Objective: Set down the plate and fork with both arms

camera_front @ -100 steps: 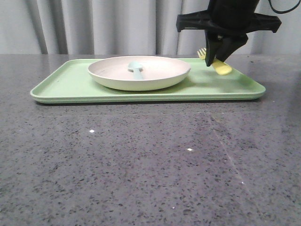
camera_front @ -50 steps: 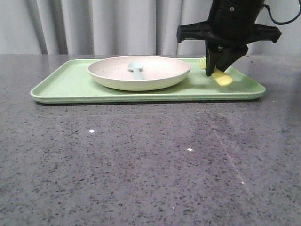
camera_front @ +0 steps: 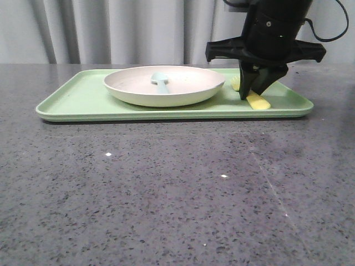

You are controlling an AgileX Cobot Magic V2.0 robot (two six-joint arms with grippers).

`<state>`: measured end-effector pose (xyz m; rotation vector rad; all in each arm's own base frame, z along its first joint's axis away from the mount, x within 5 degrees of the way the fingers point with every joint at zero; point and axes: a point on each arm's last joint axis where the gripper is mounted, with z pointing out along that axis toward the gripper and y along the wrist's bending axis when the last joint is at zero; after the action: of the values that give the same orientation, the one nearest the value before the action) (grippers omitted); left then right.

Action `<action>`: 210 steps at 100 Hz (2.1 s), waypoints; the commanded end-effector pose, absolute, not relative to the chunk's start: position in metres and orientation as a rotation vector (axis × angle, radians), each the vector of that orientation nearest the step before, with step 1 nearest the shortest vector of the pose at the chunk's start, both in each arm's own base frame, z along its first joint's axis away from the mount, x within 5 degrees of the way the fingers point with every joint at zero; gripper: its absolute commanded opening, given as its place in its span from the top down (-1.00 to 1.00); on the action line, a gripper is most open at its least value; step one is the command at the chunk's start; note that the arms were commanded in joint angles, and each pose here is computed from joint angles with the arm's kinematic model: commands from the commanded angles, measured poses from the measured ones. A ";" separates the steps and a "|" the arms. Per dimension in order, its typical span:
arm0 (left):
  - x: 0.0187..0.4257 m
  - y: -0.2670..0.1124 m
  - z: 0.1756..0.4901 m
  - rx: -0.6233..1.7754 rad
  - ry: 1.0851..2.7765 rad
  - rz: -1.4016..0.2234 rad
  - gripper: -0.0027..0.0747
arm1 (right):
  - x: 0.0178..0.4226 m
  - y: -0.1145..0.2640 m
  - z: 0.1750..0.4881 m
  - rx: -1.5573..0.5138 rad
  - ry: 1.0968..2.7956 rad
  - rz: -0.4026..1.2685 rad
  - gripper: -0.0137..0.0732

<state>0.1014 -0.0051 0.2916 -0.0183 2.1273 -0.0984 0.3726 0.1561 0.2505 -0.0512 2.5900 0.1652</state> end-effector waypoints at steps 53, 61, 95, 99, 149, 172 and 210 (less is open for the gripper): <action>0.104 -0.005 0.305 -0.033 2.037 -0.104 -0.13 | 0.373 0.154 0.279 -0.053 2.481 0.214 0.24; 0.104 -0.005 0.305 -0.033 2.037 -0.104 -0.13 | 0.373 0.154 0.279 -0.053 2.481 0.214 0.10; 0.104 -0.005 0.305 -0.033 2.037 -0.104 -0.13 | 0.371 0.153 0.284 -0.052 2.466 0.221 -0.11; 0.104 -0.005 0.305 -0.033 2.037 -0.104 -0.13 | 0.370 0.153 0.287 -0.052 2.458 0.224 -0.11; 0.104 -0.005 0.305 -0.033 2.037 -0.104 -0.13 | 0.312 0.115 0.391 -0.128 2.181 0.092 -0.11; 0.104 -0.005 0.305 -0.033 2.037 -0.104 -0.13 | 0.260 0.090 0.406 -0.136 2.107 0.076 -0.11; 0.104 -0.005 0.305 -0.033 2.037 -0.104 -0.13 | 0.185 0.043 0.383 -0.079 2.092 0.013 -0.11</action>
<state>0.1014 -0.0051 0.2916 -0.0183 2.1273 -0.0984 0.2010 0.0569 0.3720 -0.0838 2.1909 0.0419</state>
